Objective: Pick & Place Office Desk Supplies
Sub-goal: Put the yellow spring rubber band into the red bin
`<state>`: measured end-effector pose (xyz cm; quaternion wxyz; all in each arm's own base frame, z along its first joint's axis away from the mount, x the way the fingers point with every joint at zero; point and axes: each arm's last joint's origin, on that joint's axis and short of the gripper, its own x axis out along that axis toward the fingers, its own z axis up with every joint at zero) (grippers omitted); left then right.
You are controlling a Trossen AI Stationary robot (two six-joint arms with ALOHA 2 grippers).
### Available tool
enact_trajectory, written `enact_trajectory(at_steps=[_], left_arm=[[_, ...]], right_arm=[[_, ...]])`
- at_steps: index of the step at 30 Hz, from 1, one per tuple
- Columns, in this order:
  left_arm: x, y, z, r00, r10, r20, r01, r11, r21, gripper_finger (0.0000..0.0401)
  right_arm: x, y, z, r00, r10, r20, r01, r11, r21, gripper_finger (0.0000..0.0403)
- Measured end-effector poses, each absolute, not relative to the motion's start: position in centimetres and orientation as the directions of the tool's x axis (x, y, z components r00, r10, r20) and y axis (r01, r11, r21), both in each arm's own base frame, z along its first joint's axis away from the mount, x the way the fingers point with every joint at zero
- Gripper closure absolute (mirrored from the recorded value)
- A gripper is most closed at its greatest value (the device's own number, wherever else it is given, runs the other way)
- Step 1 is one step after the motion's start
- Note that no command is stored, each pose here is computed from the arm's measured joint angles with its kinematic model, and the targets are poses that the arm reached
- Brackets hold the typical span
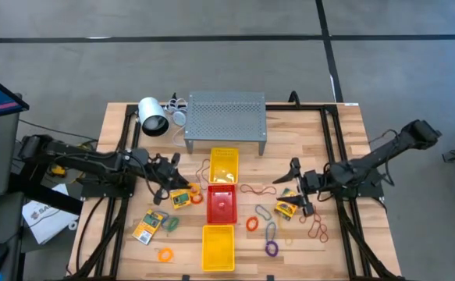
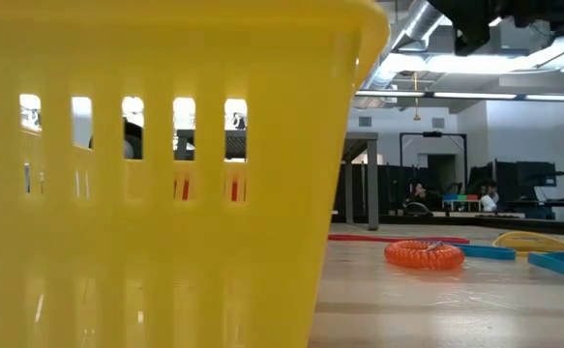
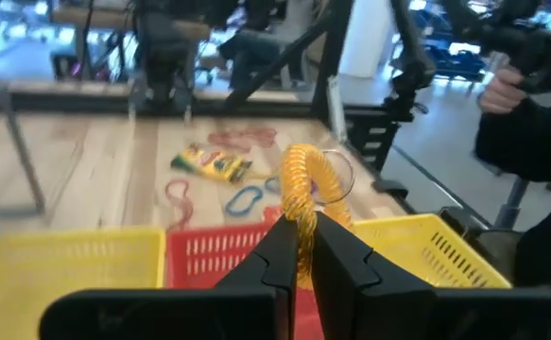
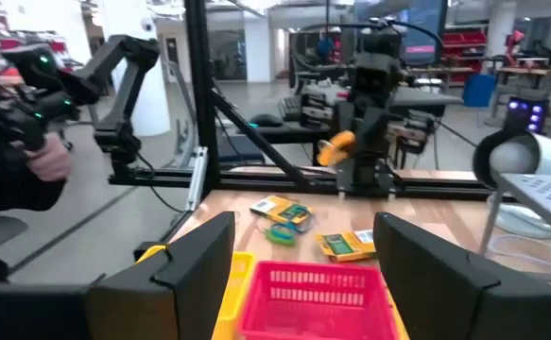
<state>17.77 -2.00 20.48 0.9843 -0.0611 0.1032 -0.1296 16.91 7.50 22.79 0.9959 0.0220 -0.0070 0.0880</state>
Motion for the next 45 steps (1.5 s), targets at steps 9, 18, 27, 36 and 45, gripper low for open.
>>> enact_trajectory(at_steps=[9,18,27,36,45], left_arm=[[20.2,-2.4,18.7,0.94,-0.276,-0.201,0.237,0.951,-0.196,0.0386],[23.5,-2.9,18.4,0.919,-0.28,-0.277,0.228,0.952,-0.205,0.0385],[26.1,-3.9,18.4,0.852,-0.285,-0.439,0.219,0.956,-0.197,0.0384],[28.0,-5.0,18.6,0.8,-0.246,-0.547,0.194,0.969,-0.152,0.0384],[29.9,-5.4,18.0,0.761,-0.235,-0.605,0.182,0.972,-0.15,0.0384]], right_arm=[[15.9,7.0,20.3,0.983,0.173,0.055,-0.177,0.982,0.069,0.0154],[15.5,6.6,19.5,0.988,0.139,0.068,-0.144,0.987,0.076,0.0154],[15.6,6.4,19.4,0.991,0.122,0.052,-0.126,0.988,0.089,0.0154],[15.7,6.2,19.2,0.993,0.112,0.039,-0.115,0.989,0.093,0.0154],[15.7,6.2,19.2,0.993,0.113,0.039,-0.116,0.989,0.093,0.0154]])
